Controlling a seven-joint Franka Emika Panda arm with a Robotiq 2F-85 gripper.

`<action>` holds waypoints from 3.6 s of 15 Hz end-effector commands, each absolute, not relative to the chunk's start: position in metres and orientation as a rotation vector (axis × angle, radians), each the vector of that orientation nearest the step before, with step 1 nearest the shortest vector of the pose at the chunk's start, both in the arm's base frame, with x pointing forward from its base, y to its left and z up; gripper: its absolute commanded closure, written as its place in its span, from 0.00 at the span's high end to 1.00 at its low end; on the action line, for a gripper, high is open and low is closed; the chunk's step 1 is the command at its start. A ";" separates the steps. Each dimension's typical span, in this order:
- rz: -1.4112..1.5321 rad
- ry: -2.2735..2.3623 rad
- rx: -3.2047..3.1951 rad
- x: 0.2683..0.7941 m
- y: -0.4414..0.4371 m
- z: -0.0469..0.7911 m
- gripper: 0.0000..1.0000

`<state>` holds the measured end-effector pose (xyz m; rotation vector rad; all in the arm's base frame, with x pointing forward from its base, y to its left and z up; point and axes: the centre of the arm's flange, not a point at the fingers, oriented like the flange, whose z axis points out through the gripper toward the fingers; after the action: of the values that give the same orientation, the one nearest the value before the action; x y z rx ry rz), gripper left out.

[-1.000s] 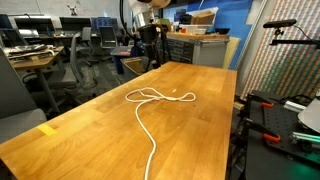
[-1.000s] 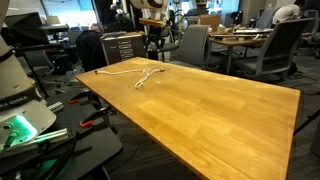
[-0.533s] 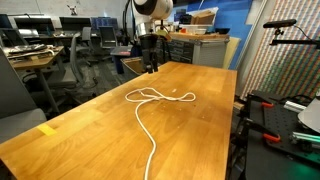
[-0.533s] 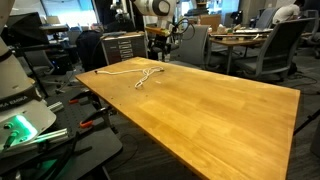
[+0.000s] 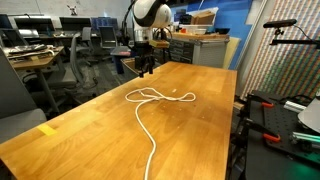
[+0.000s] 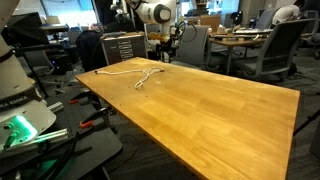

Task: Use the string from the table and make a knot

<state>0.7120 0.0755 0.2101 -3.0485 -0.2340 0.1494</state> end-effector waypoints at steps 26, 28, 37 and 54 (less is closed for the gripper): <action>0.094 -0.035 -3.218 0.750 0.117 0.127 1.00; 0.079 -0.022 -3.180 0.755 0.122 0.130 1.00; 0.118 -0.240 -3.028 0.731 0.131 0.152 1.00; 0.036 -0.757 -3.018 0.695 0.104 0.158 1.00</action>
<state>0.6971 0.1071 0.1491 -3.0343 -0.7608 0.0542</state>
